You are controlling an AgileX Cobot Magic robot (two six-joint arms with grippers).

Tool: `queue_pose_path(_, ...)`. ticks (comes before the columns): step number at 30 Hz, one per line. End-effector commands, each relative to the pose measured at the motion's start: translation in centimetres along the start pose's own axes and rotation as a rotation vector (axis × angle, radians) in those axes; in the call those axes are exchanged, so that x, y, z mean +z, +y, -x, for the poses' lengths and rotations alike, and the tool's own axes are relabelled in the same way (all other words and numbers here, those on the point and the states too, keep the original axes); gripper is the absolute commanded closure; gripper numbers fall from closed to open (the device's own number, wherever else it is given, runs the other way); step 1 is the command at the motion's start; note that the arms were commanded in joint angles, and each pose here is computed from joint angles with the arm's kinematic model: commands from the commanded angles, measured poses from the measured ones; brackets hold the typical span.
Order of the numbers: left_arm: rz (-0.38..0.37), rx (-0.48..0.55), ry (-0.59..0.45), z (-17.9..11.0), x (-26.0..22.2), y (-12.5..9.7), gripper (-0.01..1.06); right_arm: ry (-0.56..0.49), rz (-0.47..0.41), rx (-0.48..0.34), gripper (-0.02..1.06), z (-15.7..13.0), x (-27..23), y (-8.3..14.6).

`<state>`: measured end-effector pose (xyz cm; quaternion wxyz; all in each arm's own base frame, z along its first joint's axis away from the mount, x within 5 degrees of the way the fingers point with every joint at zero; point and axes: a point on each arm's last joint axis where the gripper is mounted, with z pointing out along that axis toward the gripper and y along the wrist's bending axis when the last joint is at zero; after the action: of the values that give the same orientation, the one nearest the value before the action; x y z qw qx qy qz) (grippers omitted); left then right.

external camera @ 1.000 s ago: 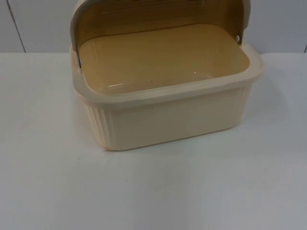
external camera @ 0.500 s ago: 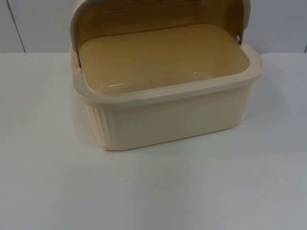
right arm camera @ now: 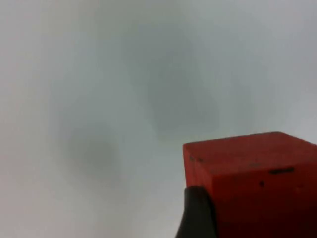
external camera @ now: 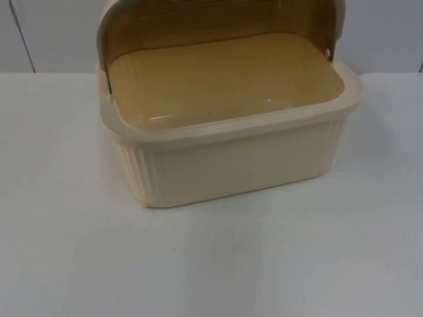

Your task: Open the box lid with the left hand, place the block into the box with the right hand, then close the box lid with the left hand.

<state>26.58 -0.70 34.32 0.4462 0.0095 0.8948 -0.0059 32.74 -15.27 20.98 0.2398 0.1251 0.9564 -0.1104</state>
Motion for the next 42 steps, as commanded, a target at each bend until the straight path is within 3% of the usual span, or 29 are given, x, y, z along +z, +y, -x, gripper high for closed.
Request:
queue_pose_path(1, 0.008, -0.004, -0.003, -0.1, 0.0, 0.2, 0.64, -0.114, -0.002, 0.045, 1.04, 1.6, -2.8, -0.6)
queue_pose_path(5, 0.008, -0.004, -0.007, -0.1, 0.0, 0.2, 0.64, -0.240, 0.004, 0.077, 1.04, 3.5, -6.4, -0.7)
queue_pose_path(13, 0.001, -0.014, -0.028, 0.1, 0.0, 0.1, 0.64, -0.489, -0.002, 0.030, 1.04, 6.7, -14.7, 0.0)
queue_pose_path(25, 0.001, -0.014, -0.057, 0.4, 0.0, 0.1, 0.64, -0.810, 0.041, 0.092, 1.04, 8.0, -25.3, -0.3)
queue_pose_path(30, -0.005, -0.024, -0.064, 0.5, 0.0, 0.1, 0.64, -0.950, 0.115, 0.032, 1.04, 7.9, -28.9, 2.2)
queue_pose_path(33, -0.005, -0.024, -0.064, 0.5, 0.0, 0.1, 0.64, -1.021, 0.211, -0.025, 1.04, 7.5, -30.8, 5.1)
queue_pose_path(42, -0.005, -0.024, -0.059, 0.4, 0.0, 0.1, 0.64, -1.027, 0.483, -0.199, 1.04, 5.5, -33.4, 12.9)
